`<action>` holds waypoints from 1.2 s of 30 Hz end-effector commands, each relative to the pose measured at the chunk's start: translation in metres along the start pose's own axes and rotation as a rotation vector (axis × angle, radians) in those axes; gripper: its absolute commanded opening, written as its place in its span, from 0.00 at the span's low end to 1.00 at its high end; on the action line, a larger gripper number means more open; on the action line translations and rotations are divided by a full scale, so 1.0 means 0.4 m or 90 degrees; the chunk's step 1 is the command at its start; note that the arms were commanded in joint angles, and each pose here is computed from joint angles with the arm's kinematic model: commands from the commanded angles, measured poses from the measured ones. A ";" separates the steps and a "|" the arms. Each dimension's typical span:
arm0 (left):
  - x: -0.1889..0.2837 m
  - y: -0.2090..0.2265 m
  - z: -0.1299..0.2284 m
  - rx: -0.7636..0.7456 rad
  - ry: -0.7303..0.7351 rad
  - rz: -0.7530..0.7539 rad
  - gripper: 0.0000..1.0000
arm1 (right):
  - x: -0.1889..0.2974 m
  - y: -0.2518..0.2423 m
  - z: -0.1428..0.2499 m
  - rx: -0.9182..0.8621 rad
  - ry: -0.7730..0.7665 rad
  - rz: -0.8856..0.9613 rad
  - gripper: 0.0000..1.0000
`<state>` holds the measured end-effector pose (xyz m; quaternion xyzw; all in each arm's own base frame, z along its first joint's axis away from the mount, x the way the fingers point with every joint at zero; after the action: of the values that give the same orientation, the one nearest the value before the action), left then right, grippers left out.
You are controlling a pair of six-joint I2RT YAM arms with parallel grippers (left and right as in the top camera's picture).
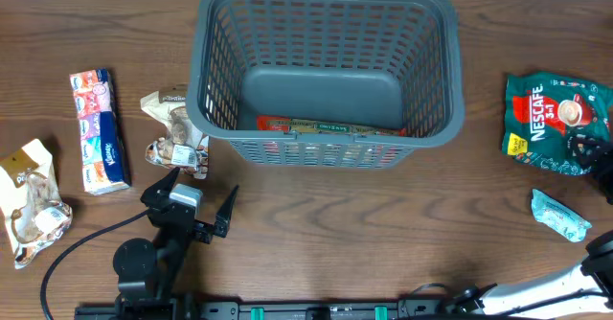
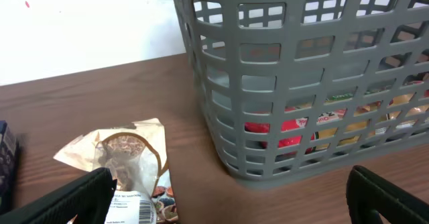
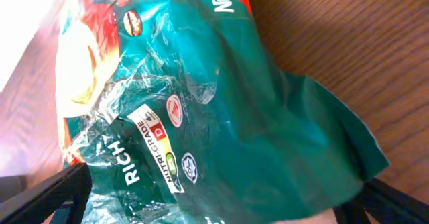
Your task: Pack container
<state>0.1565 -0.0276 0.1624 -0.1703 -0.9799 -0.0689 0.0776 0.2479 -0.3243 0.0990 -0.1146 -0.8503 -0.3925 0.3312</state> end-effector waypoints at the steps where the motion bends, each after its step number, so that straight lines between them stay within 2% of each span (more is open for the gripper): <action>1: -0.006 -0.006 0.024 -0.004 0.015 0.013 0.99 | 0.004 -0.012 0.004 0.002 -0.008 -0.032 0.98; 3: -0.006 -0.006 0.024 -0.004 0.015 0.013 0.99 | 0.008 -0.016 0.004 -0.001 -0.010 -0.031 0.92; 7: -0.006 -0.006 0.024 -0.004 0.015 0.013 0.98 | 0.010 -0.017 0.003 -0.002 -0.012 -0.037 0.69; 8: -0.006 -0.006 0.024 -0.004 0.015 0.013 0.99 | 0.009 -0.018 0.004 -0.002 -0.012 -0.037 0.66; 10: -0.006 -0.006 0.024 -0.004 0.015 0.013 0.99 | 0.007 -0.019 0.005 -0.004 -0.011 -0.037 0.70; 13: -0.006 -0.006 0.024 -0.004 0.015 0.013 0.99 | 0.004 -0.022 0.008 -0.007 -0.008 -0.037 0.86; 15: -0.006 -0.006 0.024 -0.004 0.015 0.013 0.99 | 0.004 -0.022 0.009 -0.010 -0.007 -0.037 0.99; 33: -0.006 -0.006 0.024 -0.004 0.015 0.013 0.99 | -0.046 -0.002 0.052 -0.015 0.009 -0.043 0.99; 36: -0.006 -0.006 0.024 -0.004 0.015 0.013 0.99 | -0.055 0.007 0.054 -0.010 0.015 -0.042 0.94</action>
<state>0.1565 -0.0276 0.1624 -0.1703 -0.9799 -0.0689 0.0776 0.2507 -0.3123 0.0845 -0.0948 -0.8536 -0.4000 0.3198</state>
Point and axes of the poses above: each gripper's point midway between its finger pads, its own x axis back along the fingers, its own y axis along the line the jaws close on, z = x × y, the point moved 8 cm from there along x, back along the fingers, and after that the axes turned 3 degrees about -x, right-handed, at the moved point
